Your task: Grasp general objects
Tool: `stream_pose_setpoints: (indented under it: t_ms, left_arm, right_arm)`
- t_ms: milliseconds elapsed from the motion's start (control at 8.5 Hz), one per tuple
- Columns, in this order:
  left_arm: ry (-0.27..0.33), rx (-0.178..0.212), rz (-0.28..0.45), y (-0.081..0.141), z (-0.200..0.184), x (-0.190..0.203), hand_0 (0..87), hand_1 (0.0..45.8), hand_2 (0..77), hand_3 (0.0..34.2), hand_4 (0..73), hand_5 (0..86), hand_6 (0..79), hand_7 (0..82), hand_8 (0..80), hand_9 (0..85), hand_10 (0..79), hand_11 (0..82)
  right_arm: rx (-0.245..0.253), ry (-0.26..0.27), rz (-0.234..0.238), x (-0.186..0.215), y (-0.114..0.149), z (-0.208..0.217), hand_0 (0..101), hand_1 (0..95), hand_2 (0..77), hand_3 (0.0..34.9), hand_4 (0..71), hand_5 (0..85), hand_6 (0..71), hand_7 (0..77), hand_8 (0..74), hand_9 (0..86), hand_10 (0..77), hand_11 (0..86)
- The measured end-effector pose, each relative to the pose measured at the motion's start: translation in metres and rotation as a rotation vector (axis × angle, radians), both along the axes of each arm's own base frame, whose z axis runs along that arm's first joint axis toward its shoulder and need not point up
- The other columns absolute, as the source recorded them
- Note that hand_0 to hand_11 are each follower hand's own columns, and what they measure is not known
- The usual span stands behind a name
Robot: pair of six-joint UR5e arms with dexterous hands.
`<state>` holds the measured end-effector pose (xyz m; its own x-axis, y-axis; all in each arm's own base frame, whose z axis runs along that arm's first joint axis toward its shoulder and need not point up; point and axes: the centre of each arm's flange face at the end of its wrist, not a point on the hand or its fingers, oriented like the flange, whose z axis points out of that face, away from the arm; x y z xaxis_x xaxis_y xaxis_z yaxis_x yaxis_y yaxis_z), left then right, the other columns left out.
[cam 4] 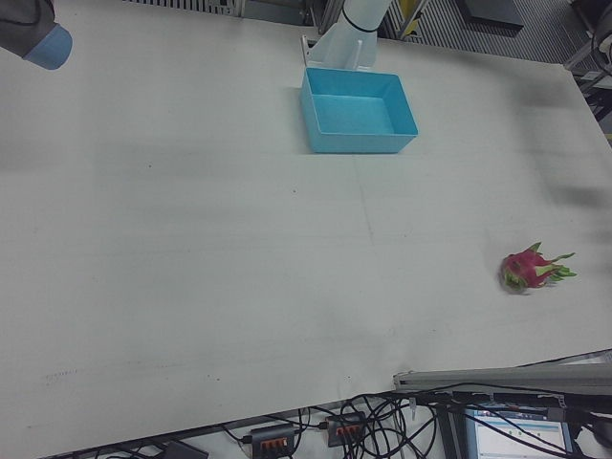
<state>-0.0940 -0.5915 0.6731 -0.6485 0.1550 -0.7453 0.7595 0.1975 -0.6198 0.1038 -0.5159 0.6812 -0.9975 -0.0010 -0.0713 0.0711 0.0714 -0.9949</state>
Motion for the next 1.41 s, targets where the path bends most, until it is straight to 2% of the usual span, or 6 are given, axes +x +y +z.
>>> stream_pose_setpoints:
  t_ms: [588,941,1412]
  left_arm:
    - [0.001,0.018,0.002,-0.0013,-0.0097,0.0003,61.4,0.5,4.9,13.6,0.5,1.6,0.0,0.5,1.1,0.5,1.1,3.3]
    - [-0.027,0.021,-0.002,0.0016,-0.0056,0.0018,59.6,0.0,3.8,13.7,0.5,1.6,0.0,0.5,1.1,0.5,1.1,3.3]
    - [-0.018,0.04,-0.01,0.0077,-0.002,-0.0039,58.1,0.0,3.8,14.7,0.5,1.6,0.0,0.5,1.1,0.5,1.1,3.3]
  right_arm:
    - [0.0,0.0,0.0,-0.0001,-0.0001,-0.0002,0,6.0,74.7,0.0,0.0,0.0,0.0,0.0,0.0,0.5,0.0,0.5]
    - [0.0,0.0,0.0,0.0001,0.0,-0.0002,0,6.0,74.7,0.0,0.0,0.0,0.0,0.0,0.0,0.5,0.0,0.5]
    - [0.0,0.0,0.0,0.0,0.0,-0.0001,0,6.0,74.7,0.0,0.0,0.0,0.0,0.0,0.0,0.5,0.0,0.5]
